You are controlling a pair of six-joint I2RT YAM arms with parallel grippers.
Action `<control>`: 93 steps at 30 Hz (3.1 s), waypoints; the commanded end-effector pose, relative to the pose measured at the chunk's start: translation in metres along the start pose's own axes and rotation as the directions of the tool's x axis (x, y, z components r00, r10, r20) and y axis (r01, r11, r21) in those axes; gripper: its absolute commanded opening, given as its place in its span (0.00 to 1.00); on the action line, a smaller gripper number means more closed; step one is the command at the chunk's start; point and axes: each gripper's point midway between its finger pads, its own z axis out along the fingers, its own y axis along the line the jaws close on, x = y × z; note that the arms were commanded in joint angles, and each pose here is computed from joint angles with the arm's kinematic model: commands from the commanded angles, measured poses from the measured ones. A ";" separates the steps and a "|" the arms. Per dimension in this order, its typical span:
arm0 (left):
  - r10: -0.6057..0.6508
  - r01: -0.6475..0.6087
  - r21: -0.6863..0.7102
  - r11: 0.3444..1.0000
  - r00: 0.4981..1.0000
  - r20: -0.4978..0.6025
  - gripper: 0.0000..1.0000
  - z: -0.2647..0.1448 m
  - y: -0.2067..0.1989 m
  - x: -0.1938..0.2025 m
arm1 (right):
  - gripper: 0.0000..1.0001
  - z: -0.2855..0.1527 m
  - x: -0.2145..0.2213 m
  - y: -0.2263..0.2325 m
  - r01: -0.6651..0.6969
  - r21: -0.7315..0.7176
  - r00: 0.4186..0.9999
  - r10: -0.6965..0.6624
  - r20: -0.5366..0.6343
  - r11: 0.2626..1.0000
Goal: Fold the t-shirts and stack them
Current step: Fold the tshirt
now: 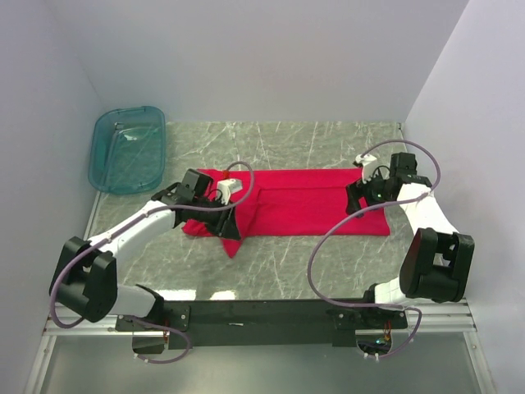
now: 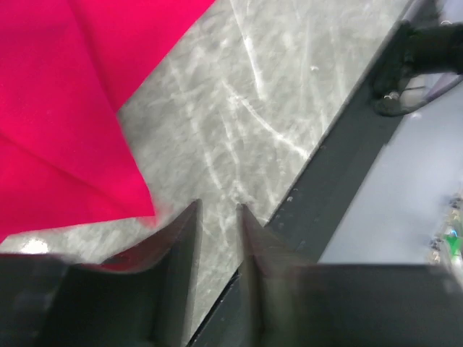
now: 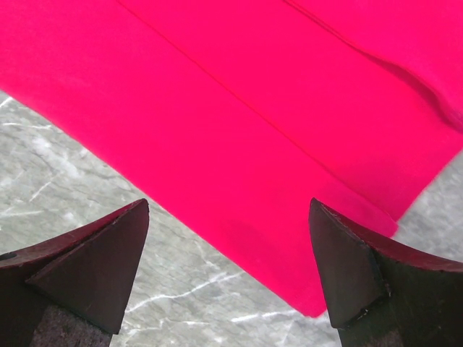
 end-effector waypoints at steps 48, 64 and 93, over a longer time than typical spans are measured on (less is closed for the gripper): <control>-0.237 0.268 -0.330 0.905 0.963 0.132 0.18 0.048 0.093 -0.036 | 0.99 -0.001 -0.015 0.022 0.045 0.009 0.998 -0.046 0.050 0.999; 0.018 0.036 -0.367 0.930 0.990 0.142 0.01 0.020 0.079 -0.102 | 0.99 -0.003 -0.016 0.020 0.048 0.015 0.997 -0.049 0.059 0.999; 0.212 -0.219 -0.075 0.973 0.973 -0.086 0.37 0.111 -0.024 -0.050 | 1.00 0.000 -0.013 0.017 0.044 0.019 0.998 -0.044 0.043 0.999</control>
